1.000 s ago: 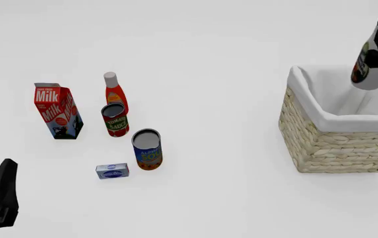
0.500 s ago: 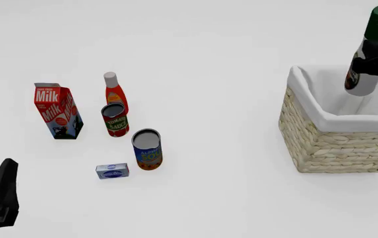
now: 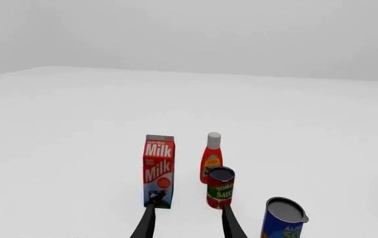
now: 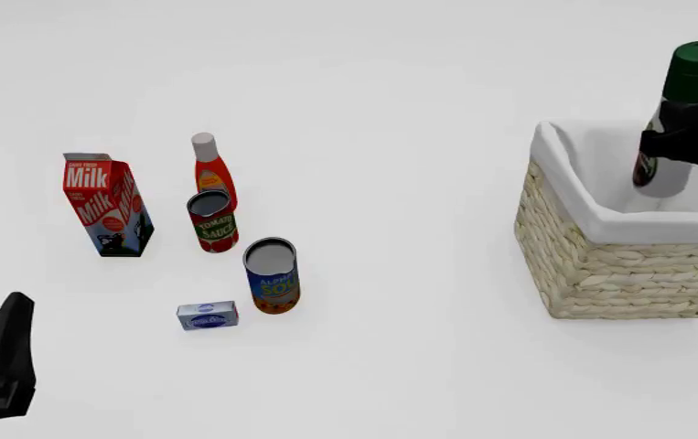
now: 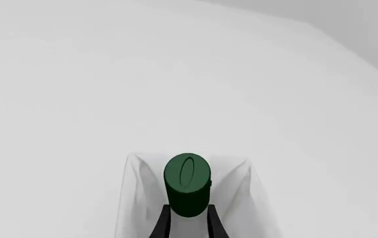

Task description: Pick the salad dressing and place it in the basket.

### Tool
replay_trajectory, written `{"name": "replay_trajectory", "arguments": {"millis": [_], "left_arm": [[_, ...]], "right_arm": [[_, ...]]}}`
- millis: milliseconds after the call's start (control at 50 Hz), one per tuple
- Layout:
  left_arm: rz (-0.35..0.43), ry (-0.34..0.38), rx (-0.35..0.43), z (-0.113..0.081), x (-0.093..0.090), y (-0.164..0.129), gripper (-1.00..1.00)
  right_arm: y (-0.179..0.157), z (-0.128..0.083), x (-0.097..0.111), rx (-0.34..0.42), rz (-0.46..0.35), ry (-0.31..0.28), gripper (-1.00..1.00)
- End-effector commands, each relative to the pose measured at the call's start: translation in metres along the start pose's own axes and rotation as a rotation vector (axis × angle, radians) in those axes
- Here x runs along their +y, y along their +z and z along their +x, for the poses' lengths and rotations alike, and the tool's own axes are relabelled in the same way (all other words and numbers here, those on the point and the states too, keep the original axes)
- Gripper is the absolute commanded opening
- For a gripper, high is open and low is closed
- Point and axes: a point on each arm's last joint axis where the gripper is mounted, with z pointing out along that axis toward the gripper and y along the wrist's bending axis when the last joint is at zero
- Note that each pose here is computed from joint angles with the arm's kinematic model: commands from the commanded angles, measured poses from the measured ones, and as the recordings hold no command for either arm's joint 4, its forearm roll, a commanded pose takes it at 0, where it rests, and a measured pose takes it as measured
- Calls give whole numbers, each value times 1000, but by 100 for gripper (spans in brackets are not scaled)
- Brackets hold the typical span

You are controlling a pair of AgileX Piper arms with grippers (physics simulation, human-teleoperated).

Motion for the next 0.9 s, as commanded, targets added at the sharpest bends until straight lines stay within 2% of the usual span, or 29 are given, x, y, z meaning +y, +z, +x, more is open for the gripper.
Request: {"name": "replay_trajectory", "arguments": {"millis": [20, 520, 740, 760, 900], "left_arm": [[-3, 0, 3, 0, 0, 1, 100], [-5, 0, 2, 0, 0, -2, 100], [-5, 1, 3, 1, 0, -2, 100], [-5, 1, 3, 1, 0, -2, 100], [-4, 1, 3, 1, 0, -1, 100]], "right_arm": [[-1, 7, -2, 7, 10, 9, -100], [6, 26, -5, 35, 31, 27, -100], [8, 24, -6, 30, 37, 41, -100], [7, 23, -6, 27, 36, 41, 100], [6, 20, -9, 17, 45, 40, 100]]}}
